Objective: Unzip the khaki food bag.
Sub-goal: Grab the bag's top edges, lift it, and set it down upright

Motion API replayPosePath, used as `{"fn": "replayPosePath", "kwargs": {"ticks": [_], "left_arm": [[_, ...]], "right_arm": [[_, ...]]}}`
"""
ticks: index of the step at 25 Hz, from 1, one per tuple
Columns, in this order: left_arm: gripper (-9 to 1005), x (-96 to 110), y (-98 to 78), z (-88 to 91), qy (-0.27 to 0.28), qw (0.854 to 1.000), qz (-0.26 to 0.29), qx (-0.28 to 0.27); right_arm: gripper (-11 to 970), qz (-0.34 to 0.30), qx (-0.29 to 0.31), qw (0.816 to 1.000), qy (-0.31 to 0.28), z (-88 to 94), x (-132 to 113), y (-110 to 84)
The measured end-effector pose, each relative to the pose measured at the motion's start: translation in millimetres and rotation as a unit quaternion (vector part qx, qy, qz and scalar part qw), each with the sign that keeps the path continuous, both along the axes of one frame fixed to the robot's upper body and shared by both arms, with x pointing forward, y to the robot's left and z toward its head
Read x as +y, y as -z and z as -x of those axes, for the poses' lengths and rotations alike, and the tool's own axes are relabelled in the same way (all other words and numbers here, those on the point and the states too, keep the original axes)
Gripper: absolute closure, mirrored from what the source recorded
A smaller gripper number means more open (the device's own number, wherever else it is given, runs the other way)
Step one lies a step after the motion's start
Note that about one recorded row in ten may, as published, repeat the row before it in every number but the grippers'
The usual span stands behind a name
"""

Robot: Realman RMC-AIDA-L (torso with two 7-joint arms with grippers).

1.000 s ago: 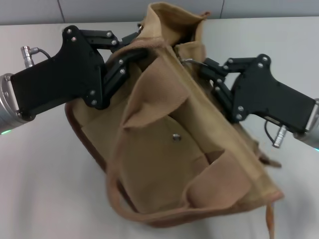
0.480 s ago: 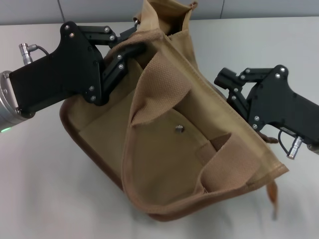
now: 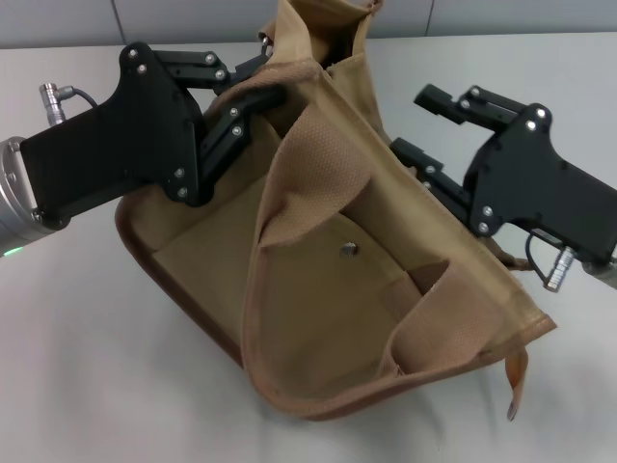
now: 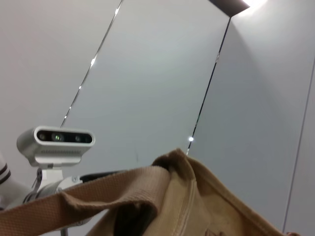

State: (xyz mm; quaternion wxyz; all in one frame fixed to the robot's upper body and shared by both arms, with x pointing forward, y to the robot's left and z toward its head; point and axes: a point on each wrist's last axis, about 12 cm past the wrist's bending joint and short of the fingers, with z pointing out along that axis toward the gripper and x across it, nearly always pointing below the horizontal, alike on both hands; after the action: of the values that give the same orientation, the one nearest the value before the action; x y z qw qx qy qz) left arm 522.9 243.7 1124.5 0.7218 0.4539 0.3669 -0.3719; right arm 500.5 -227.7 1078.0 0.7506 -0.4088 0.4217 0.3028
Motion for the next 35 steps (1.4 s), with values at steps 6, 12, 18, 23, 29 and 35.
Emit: {"fn": "replayPosePath", "kwargs": {"ticks": [6, 12, 18, 23, 29, 35], "left_arm": [[911, -1, 0.1, -0.1, 0.003, 1.000, -0.001, 0.000], [911, -1, -0.2, -0.3, 0.003, 1.000, -0.001, 0.000], [910, -2, -0.8, -1.0, 0.005, 1.000, -0.001, -0.001], [910, -4, -1.3, -1.1, 0.011, 1.000, -0.002, -0.002], [910, -4, -1.6, -1.4, 0.012, 1.000, -0.002, -0.002], [910, -4, -1.5, -1.4, 0.012, 1.000, -0.002, -0.002]], "right_arm": [[536, 0.027, 0.004, 0.999, -0.022, -10.7, 12, -1.1], [490, 0.045, 0.012, 0.999, -0.022, -19.6, 20, -0.5], [526, 0.049, 0.017, 0.998, -0.023, -23.6, 25, -0.4], [668, 0.047, 0.002, 0.999, -0.023, -21.4, 31, 0.2], [671, 0.045, -0.006, 0.999, -0.020, -18.8, 32, 1.4], [718, 0.043, -0.025, 0.999, -0.021, -14.5, 31, 1.1]]}}
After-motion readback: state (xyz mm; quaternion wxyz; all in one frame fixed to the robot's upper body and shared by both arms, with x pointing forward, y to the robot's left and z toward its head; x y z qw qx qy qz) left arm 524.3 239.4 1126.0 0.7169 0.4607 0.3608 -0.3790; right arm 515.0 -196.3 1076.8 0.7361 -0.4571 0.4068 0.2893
